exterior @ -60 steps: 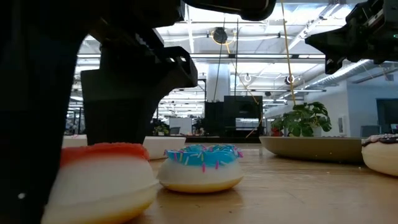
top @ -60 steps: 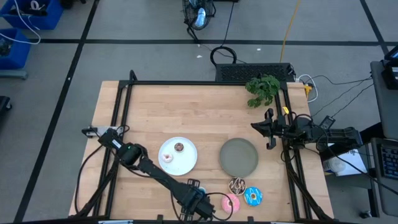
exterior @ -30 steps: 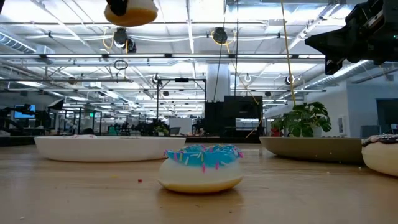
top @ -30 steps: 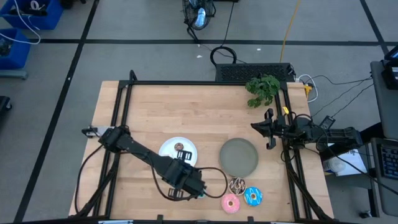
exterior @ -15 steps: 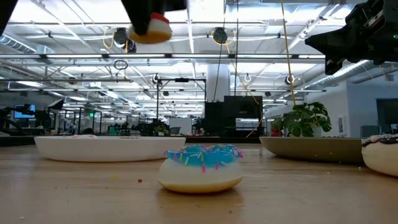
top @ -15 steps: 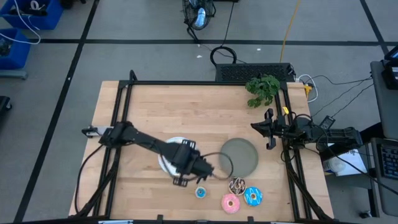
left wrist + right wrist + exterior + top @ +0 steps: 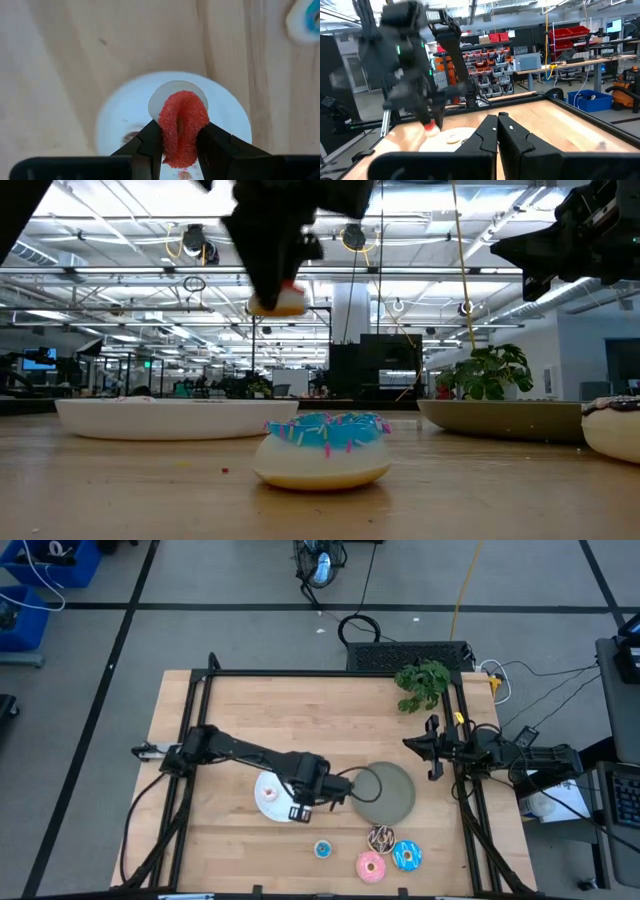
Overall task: Pick & Place donuts
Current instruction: Put the small orange donut on the white plate
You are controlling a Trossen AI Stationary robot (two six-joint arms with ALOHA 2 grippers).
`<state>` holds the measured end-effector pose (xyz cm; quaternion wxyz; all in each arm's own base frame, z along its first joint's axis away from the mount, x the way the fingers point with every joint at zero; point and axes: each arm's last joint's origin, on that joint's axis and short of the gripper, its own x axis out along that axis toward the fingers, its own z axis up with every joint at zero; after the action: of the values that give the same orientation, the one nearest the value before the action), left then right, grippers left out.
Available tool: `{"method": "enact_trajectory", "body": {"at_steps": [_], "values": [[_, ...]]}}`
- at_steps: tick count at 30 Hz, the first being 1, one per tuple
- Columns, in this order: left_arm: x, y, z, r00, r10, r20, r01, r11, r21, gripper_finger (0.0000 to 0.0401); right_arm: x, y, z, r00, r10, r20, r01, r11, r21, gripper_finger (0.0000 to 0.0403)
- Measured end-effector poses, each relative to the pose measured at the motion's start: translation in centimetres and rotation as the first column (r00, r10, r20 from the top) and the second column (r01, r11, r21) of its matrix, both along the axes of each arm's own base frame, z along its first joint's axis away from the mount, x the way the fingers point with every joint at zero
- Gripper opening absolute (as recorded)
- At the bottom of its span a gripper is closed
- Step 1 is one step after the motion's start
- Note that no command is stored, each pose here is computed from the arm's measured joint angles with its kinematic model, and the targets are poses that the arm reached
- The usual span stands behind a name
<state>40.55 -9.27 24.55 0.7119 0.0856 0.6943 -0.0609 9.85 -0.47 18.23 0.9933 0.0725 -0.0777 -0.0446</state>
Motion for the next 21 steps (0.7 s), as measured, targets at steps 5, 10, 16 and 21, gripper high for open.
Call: {"method": "enact_trajectory", "body": {"at_steps": [5,10,16,21], "values": [[-1.2,0.2,-2.0,0.998,0.028,0.058,-0.023,0.997,-0.072,0.0104,0.0,0.0,0.0,1.0,0.0,-0.004,0.0,1.0,0.003,0.0],[-3.2,-1.0,-1.9,0.984,0.078,0.16,-0.062,0.993,-0.105,0.0104,0.0,0.0,0.0,1.0,0.001,0.002,-0.001,1.0,0.01,0.0],[-7.4,-2.5,-1.4,0.972,0.166,0.166,-0.158,0.985,-0.062,0.0104,0.0,0.0,0.0,1.0,0.001,0.004,-0.001,1.0,0.01,0.0],[-9.3,-3.0,-0.5,0.934,0.29,0.209,-0.277,0.957,-0.087,0.0104,0.1,0.0,0.0,1.0,0.001,-0.001,-0.001,1.0,0.011,0.0]]}}
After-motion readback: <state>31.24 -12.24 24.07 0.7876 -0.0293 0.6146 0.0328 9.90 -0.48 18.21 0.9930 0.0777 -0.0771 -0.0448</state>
